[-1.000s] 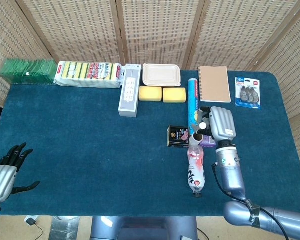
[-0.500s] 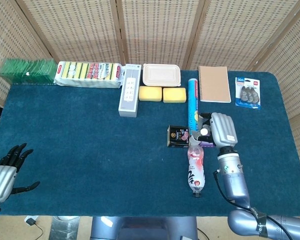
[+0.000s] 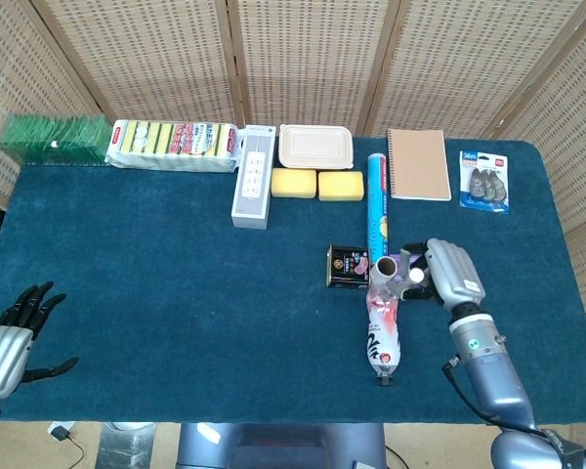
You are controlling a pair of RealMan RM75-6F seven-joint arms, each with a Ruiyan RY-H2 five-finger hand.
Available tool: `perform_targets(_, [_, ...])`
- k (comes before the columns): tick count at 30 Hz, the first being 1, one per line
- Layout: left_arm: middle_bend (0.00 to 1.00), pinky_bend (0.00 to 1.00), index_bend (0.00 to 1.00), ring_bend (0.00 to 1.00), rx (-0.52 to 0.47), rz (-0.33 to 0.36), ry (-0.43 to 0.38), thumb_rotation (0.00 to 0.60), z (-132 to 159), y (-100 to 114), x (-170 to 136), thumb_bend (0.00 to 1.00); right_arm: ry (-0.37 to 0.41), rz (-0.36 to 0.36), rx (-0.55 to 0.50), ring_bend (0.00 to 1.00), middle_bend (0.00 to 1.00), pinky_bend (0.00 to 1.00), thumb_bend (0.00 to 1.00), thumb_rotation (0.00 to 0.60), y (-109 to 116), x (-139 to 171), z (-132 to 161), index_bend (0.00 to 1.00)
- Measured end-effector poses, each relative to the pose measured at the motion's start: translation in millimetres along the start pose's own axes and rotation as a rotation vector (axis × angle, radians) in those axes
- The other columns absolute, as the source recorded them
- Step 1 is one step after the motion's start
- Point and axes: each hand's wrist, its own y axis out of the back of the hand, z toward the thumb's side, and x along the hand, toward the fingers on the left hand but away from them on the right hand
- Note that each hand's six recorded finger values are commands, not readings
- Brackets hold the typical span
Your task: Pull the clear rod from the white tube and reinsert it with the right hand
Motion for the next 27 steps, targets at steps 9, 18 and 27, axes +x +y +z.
perform_targets(9, [0.05, 0.22, 0.11, 0.02, 0.000, 0.002, 0.002, 0.450, -0.2, 0.4, -0.4, 0.11, -0.047, -0.046, 0.013, 1.00, 1.00, 1.00, 0.43, 0.600, 15.2, -6.7, -15.3, 0.80])
perform_targets(18, [0.05, 0.22, 0.11, 0.02, 0.001, 0.005, -0.012, 0.447, 2.7, 0.4, -2.2, 0.11, 0.099, -0.015, -0.039, 1.00, 1.00, 1.00, 0.43, 0.600, 15.8, 28.4, 18.6, 0.80])
perform_targets(27, [0.05, 0.22, 0.11, 0.02, -0.001, 0.011, -0.003, 0.449, 0.3, 1.5, -3.1, 0.11, 0.108, -0.003, -0.037, 1.00, 1.00, 1.00, 0.43, 0.600, 5.4, 39.8, 12.8, 0.80])
